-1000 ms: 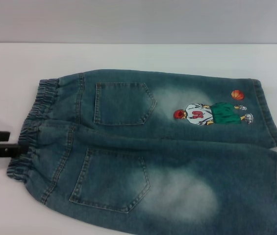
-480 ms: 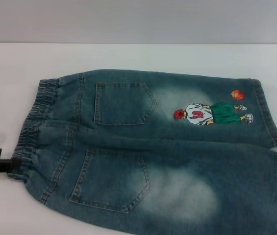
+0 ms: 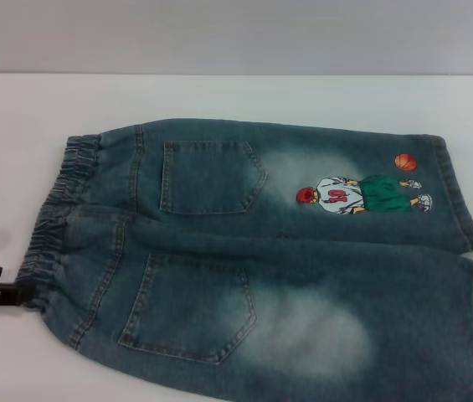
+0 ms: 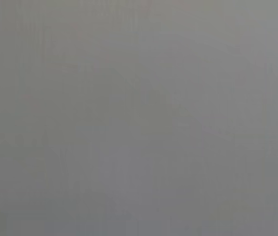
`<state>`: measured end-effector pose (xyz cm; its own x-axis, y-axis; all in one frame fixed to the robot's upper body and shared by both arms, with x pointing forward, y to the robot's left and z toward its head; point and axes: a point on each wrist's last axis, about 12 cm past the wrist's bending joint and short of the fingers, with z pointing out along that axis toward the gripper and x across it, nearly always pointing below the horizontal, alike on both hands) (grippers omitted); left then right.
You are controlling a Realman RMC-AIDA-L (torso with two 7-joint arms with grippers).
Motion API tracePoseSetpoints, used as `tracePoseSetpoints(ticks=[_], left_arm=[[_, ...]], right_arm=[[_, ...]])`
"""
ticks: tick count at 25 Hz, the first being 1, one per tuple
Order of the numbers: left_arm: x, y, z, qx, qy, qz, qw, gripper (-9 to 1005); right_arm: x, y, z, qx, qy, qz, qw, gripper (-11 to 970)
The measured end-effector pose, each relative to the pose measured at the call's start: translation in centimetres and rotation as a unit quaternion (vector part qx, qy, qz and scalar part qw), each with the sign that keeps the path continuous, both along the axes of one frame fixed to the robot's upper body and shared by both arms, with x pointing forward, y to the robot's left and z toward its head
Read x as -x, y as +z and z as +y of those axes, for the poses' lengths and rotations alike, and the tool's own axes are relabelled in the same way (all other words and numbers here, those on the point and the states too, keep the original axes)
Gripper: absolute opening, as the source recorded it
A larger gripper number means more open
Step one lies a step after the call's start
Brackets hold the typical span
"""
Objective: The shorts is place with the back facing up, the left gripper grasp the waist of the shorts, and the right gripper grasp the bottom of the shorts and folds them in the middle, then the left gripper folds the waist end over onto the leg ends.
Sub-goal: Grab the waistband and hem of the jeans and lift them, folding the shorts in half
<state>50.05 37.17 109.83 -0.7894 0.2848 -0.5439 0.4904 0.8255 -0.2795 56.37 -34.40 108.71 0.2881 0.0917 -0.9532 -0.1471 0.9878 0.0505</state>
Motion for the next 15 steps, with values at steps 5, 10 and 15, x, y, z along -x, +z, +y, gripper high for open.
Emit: tracePoseSetpoints(ticks=[5, 10, 15], left_arm=[[0.05, -0.36, -0.1, 0.005, 0.002, 0.006, 1.0, 655], [0.03, -0.43, -0.04, 0.006, 0.004, 0.006, 1.0, 650], [0.02, -0.56, -0.11, 0.008, 0.004, 0.008, 1.0, 645]], right_arm=[[-0.1, 0.07, 0.15, 0.003, 0.001, -0.002, 1.0, 518], [-0.25, 0.26, 0.19, 0.005, 0.001, -0.006, 1.0, 518], [-0.38, 0.41, 0.25, 0.006, 0.002, -0.009, 1.0, 518]])
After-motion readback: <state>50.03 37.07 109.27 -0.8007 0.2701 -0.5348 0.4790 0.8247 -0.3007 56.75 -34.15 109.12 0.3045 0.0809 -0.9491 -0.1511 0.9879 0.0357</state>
